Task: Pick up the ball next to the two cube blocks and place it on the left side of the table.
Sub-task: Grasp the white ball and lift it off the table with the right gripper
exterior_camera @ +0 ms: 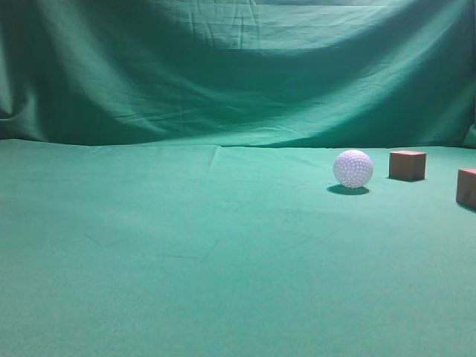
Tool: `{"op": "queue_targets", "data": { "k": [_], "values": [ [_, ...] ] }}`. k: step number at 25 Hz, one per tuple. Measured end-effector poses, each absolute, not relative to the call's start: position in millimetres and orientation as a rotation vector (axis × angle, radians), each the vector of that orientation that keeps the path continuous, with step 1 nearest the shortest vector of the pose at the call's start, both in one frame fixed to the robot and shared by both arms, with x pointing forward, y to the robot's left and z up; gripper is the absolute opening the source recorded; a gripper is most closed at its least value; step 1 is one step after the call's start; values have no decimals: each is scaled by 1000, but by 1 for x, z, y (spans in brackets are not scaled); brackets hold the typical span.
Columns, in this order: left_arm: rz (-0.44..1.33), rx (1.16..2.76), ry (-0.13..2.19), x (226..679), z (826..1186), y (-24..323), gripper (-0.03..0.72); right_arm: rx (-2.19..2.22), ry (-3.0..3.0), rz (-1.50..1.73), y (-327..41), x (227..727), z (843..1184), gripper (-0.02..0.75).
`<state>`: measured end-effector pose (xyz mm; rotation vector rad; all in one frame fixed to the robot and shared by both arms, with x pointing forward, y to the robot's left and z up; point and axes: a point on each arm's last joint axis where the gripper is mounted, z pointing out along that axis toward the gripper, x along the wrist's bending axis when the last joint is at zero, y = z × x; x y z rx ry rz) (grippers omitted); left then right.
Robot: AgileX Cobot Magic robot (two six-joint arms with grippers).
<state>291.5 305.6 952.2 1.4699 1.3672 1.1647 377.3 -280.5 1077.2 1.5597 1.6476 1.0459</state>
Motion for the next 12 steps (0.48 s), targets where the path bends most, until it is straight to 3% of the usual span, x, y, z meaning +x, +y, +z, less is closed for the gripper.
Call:
{"op": "queue_targets", "data": {
  "k": [6, 12],
  "values": [
    [1165, 1470, 1367, 291, 952, 306, 0, 1514, 2077, 834, -245, 421, 1079, 0],
    [1165, 1470, 1367, 291, 952, 306, 0, 1425, 2323, 727, -195, 467, 1059, 0]
  ]
}}
